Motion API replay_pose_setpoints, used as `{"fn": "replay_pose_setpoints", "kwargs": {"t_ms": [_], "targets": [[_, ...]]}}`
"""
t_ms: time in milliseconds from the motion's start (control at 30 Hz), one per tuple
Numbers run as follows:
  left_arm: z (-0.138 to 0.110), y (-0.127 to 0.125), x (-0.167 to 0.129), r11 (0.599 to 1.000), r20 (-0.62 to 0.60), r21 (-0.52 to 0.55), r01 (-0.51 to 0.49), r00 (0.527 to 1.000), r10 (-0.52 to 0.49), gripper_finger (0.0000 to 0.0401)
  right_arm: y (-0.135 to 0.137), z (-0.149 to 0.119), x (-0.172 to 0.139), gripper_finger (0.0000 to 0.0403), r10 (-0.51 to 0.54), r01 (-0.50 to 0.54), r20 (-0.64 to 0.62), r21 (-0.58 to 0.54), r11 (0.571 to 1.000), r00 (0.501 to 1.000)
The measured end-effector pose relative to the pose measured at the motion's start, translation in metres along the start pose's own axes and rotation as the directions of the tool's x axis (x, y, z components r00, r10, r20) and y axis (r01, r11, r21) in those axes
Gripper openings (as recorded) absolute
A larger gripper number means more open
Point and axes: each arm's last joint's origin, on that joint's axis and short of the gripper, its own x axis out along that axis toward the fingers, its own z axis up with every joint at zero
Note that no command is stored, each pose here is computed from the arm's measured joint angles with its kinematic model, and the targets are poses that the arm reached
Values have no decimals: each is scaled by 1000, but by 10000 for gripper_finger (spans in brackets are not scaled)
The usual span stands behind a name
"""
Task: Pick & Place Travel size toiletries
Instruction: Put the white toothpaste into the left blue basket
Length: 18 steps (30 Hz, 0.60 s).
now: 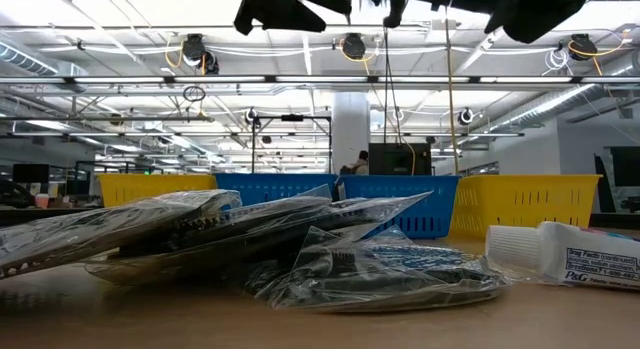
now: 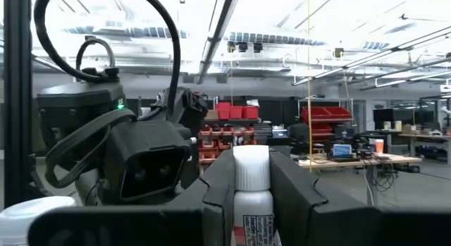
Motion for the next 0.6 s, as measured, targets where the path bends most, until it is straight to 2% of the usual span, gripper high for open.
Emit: {"fn": "replay_pose_setpoints", "kwargs": {"t_ms": [167,300,433,600], "targets": [[1,4,4,1000,0,-27,-12,1000,12,157,1,0,0,55,-1,1,0,1,1000,1000],[2,4,5,999,8,-42,-3,1000,3,126,1,0,0,55,-2,2,3,3,1000,1000],[3,0,9,998,48,-59,26,999,-23,111,1,0,0,55,4,-4,-1,5,1000,1000],[-15,-8,26,1000,51,-3,23,998,-23,108,1,0,0,55,5,-5,2,7,1000,1000]]}}
